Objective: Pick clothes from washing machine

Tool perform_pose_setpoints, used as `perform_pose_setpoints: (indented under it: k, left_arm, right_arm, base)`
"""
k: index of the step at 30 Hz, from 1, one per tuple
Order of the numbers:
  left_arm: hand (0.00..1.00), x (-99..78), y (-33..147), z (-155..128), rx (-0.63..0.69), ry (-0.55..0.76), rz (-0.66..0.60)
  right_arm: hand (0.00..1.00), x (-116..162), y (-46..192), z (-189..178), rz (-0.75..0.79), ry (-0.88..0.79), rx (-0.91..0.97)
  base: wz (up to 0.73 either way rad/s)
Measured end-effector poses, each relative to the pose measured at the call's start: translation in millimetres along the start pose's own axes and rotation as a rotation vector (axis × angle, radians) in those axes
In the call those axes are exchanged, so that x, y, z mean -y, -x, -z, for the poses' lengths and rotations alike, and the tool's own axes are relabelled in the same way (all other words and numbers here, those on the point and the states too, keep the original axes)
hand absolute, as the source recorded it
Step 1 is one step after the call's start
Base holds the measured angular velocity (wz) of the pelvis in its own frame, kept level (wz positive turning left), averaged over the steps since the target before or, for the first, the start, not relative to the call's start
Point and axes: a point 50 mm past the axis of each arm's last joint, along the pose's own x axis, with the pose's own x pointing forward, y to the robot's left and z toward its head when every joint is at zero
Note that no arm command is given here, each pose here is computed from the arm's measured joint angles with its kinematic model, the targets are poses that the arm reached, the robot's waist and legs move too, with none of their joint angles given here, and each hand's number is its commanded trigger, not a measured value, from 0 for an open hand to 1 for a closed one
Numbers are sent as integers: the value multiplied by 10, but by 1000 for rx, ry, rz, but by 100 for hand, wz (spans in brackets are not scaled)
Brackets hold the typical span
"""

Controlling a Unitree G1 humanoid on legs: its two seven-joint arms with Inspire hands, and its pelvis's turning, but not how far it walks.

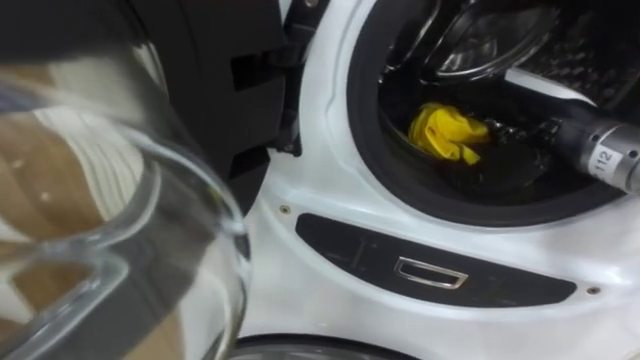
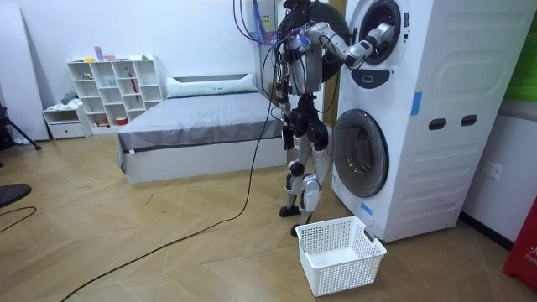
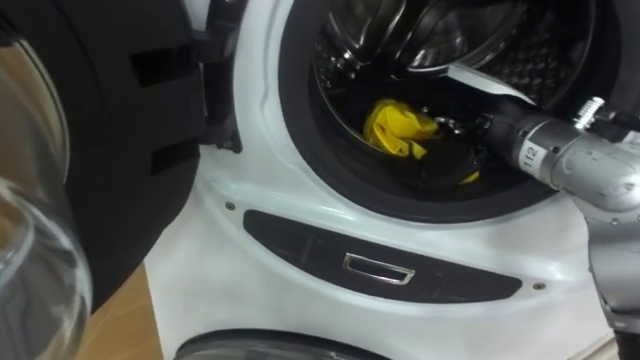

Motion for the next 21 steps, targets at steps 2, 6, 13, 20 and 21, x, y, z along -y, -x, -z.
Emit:
perform_pose_setpoints:
  k: [2,6,13,20,21]
  left_arm:
    - [0,0,0,-1,0,0,-2]
    - [0,1,-2,-15,4,-1,-2]
    - [0,3,-1,-16,6,1,3]
    - [0,-4,4,18,11,-16,9]
    - [0,-6,4,13,13,-21,9]
  right_arm:
    - [100,10,7,27,34,3,-14]
    - [100,3,11,81,51,14,-46]
    - [100,7,10,100,56,16,-57]
    - [100,11,17,61,51,25,-43]
    - [100,13,16,57,50,25,-41]
  base:
    - [2]
    - [1]
    - [-4]
    - [-5]
    - [0]
